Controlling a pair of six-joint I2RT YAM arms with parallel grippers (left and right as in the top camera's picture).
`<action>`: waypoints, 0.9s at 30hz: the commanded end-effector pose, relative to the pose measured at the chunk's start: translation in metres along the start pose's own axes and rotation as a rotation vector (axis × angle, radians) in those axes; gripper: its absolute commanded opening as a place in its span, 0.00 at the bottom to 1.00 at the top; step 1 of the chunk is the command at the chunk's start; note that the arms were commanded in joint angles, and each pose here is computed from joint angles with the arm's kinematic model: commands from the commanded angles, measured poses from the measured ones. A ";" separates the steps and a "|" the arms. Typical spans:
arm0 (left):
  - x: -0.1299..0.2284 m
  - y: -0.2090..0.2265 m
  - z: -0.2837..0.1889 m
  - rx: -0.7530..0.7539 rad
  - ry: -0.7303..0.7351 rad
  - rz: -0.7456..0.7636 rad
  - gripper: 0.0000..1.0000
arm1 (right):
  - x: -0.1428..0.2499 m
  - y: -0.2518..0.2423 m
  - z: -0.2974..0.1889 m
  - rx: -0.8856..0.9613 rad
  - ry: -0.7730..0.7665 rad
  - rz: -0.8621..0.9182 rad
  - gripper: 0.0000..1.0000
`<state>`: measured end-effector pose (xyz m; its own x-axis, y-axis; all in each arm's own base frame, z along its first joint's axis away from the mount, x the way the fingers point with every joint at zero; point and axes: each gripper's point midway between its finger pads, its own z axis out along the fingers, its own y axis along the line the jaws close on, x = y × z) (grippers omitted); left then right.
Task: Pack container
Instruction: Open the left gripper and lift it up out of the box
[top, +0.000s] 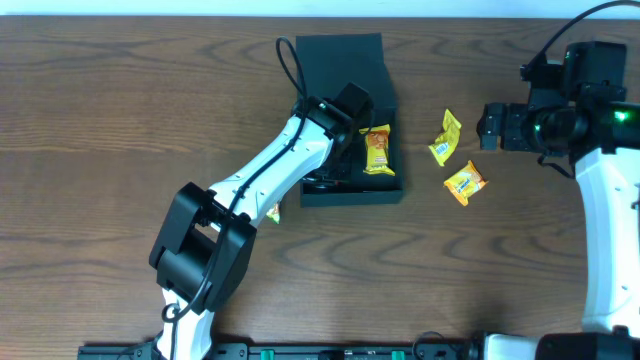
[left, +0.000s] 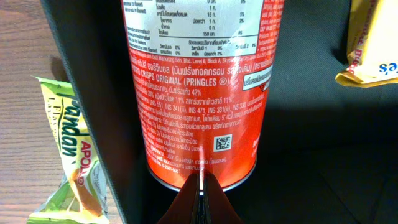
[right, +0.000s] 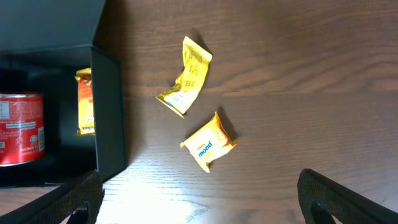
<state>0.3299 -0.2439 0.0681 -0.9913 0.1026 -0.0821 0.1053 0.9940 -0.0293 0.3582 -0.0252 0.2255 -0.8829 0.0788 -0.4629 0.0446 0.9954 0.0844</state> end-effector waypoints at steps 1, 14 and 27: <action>-0.011 -0.004 -0.009 0.006 -0.038 -0.003 0.05 | -0.004 -0.004 -0.001 0.014 -0.007 -0.006 0.99; -0.104 -0.010 -0.044 0.066 -0.351 0.035 0.05 | -0.004 -0.004 -0.001 0.014 -0.007 -0.006 0.99; -0.122 0.012 0.007 0.084 -0.279 0.046 0.05 | -0.003 -0.007 -0.001 0.029 -0.003 -0.006 0.99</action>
<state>0.4487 -0.2383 0.0655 -0.9363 0.0982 -0.3372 0.1343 0.9873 -0.0853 0.3581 -0.0277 0.2253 -0.8830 0.0787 -0.4628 0.0513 0.9961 0.0715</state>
